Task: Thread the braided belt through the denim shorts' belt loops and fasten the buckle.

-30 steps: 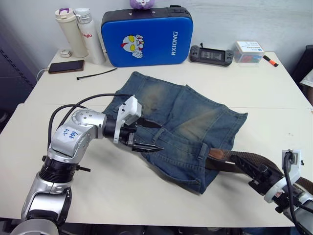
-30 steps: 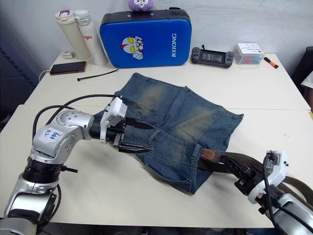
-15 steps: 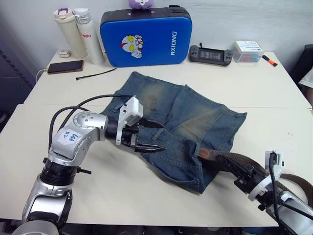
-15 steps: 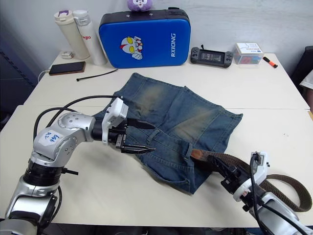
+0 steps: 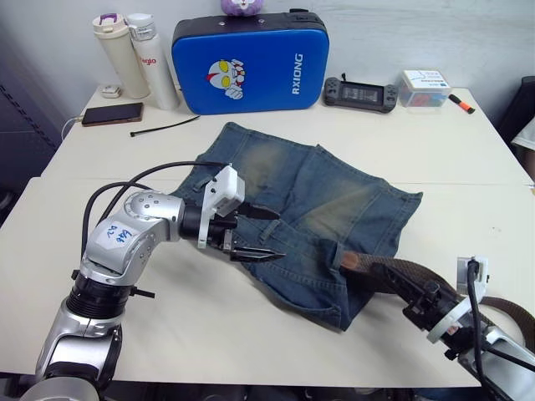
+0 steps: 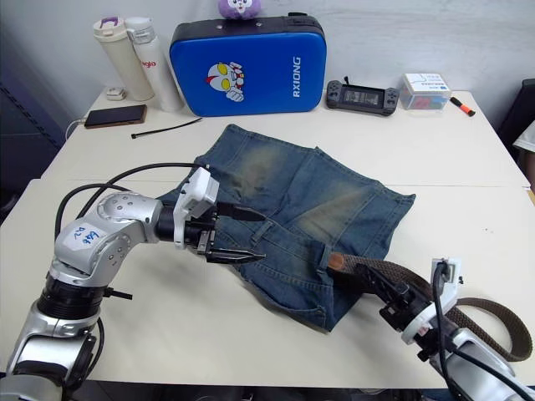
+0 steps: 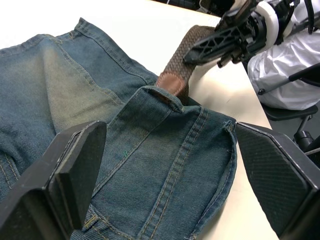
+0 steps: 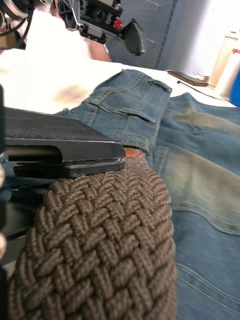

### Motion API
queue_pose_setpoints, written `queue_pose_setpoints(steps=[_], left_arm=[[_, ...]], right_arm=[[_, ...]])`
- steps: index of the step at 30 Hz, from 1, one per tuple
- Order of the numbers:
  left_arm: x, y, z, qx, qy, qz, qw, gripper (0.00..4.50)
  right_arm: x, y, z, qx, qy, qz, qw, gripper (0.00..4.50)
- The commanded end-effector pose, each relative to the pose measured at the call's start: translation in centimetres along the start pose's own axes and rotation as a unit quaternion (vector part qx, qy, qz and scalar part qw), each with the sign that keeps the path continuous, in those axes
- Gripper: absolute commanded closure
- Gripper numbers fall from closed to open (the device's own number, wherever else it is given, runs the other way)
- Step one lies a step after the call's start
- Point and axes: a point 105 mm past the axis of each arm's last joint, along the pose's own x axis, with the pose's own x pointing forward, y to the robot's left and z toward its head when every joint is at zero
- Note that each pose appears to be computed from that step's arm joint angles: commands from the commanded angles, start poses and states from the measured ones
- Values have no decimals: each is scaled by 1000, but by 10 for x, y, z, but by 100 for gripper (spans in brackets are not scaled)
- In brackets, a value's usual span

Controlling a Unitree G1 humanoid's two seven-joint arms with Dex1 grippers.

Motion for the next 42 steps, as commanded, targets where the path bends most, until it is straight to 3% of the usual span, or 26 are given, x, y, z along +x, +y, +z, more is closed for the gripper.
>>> queue_pose_setpoints(steps=[1,8,18,24,25,26,33,42], left_arm=[[-4,-4,8,16,-5,-3,1000,4],[-2,-3,9,17,0,-5,1000,4],[-1,-2,12,22,5,-5,1000,4],[5,-3,13,25,2,-9,1000,4],[6,-3,13,25,1,-9,1000,0],[7,-2,13,25,1,-9,1000,0],[13,-4,9,26,-2,-23,999,0],[20,-4,7,30,-6,-41,999,0]], right_arm=[[-3,6,-1,1,-6,21,1000,450],[4,0,-6,14,-16,37,999,450],[59,4,-32,-23,19,60,998,450],[71,5,-40,-56,38,47,997,450],[71,6,-40,-47,34,49,997,360],[68,5,-38,-46,28,43,998,335],[36,13,-30,-71,35,30,996,20],[5,46,-44,-206,143,72,965,8]])
